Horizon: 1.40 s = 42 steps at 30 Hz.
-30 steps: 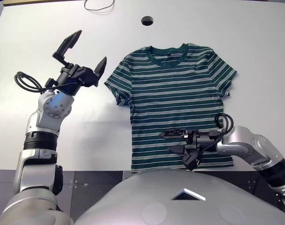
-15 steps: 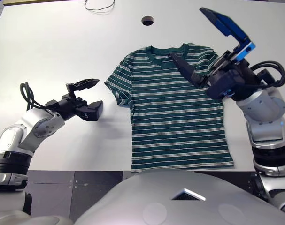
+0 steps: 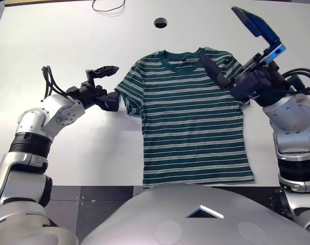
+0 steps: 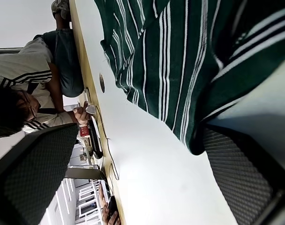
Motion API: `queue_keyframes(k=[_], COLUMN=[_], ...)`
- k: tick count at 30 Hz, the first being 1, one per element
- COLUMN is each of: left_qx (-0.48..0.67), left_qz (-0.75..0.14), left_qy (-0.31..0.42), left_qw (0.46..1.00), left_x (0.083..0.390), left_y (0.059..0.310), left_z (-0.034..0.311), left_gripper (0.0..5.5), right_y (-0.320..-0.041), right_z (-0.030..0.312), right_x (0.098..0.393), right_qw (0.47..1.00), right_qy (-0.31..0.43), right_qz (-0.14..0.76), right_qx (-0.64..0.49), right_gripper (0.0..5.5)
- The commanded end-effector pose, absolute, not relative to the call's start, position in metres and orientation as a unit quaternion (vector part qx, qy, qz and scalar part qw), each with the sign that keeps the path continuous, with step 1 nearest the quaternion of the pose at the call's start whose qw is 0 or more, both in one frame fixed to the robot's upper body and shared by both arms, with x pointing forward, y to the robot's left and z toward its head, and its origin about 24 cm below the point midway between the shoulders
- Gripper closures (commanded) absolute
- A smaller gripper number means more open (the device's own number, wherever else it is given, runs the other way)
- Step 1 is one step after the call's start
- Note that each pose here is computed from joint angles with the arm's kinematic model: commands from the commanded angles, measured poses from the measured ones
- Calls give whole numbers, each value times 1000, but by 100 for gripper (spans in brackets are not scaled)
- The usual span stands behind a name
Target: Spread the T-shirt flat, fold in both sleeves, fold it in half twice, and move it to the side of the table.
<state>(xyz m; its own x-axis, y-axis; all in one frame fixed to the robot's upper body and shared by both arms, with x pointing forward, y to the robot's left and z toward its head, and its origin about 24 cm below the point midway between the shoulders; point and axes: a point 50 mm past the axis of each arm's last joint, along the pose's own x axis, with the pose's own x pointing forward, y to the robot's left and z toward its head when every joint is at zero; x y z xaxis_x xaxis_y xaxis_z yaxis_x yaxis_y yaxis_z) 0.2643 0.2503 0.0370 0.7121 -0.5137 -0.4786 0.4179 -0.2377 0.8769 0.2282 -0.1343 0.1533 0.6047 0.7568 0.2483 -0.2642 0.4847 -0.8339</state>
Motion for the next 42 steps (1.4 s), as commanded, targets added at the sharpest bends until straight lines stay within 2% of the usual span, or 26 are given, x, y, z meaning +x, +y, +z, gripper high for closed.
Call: queue_keyframes(k=[1, 3, 5, 17, 23, 29, 32, 36, 42], left_qx=[687, 687, 689, 703, 700, 694, 686, 672, 662], left_qz=[-421, -424, -423, -399, -402, -375, -356, -348, -275], left_qy=[-8, -12, -13, -3, 0, -1, -9, -34, -125], left_qw=[592, 590, 588, 588, 590, 615, 634, 653, 686], left_x=[252, 251, 250, 260, 260, 255, 249, 242, 259], left_y=[247, 245, 246, 242, 241, 247, 248, 236, 212], left_z=[12, 11, 11, 0, -2, 1, 4, 6, 31], left_gripper=[73, 73, 101, 305, 433, 522, 538, 538, 538], right_y=[-139, -140, -140, -142, -144, -145, -145, -144, -148], right_z=[153, 153, 152, 146, 144, 140, 138, 137, 133], right_x=[230, 231, 232, 229, 227, 227, 226, 227, 228], right_qw=[805, 806, 807, 813, 815, 818, 817, 817, 820], right_qy=[-309, -308, -305, -297, -292, -287, -284, -282, -271], right_qz=[313, 312, 310, 309, 308, 308, 312, 315, 313], right_qx=[-398, -398, -398, -395, -394, -393, -393, -392, -394], right_gripper=[135, 135, 135, 135, 135, 135, 135, 135, 135])
